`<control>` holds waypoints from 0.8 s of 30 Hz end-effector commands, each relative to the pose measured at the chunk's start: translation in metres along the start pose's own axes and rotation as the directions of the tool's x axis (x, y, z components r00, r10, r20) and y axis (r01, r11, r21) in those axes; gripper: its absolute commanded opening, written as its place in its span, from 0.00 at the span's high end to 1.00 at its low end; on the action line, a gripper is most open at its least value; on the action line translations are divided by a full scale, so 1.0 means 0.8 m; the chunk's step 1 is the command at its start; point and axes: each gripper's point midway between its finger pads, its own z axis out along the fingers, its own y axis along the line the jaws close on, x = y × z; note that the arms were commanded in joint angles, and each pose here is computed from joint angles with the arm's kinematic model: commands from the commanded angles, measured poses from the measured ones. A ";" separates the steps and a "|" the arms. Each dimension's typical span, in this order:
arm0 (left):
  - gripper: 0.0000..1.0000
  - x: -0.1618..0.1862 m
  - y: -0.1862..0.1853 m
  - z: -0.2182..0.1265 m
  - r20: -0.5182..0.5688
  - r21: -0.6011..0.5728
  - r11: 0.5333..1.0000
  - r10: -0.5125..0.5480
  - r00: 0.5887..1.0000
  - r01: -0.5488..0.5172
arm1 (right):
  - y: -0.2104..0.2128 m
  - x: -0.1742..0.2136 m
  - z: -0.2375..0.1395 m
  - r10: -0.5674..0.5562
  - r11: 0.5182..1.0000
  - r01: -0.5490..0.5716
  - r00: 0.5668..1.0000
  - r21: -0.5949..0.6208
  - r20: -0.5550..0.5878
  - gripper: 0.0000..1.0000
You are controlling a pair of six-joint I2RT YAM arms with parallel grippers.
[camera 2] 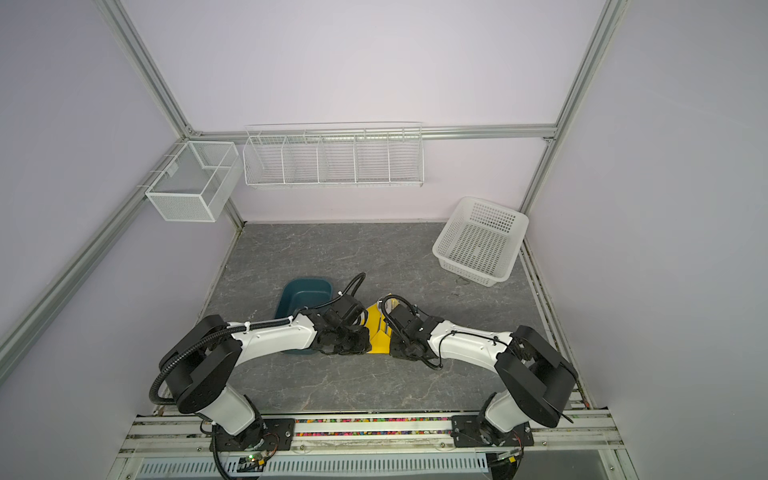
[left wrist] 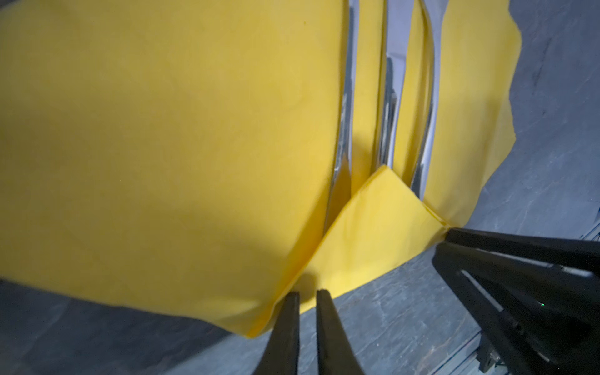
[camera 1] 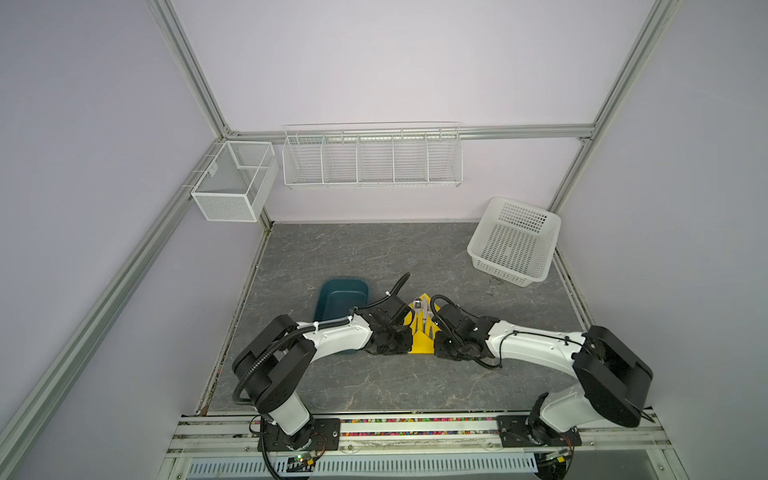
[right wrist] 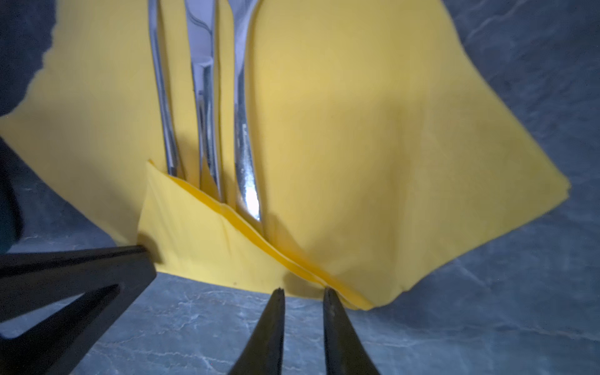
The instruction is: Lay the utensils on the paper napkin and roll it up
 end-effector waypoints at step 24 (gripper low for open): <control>0.86 -0.008 -0.016 -0.007 0.010 0.033 0.999 0.022 1.000 -0.022 | 0.017 -0.015 -0.022 -0.076 0.997 0.076 0.997 -0.020 0.029 0.73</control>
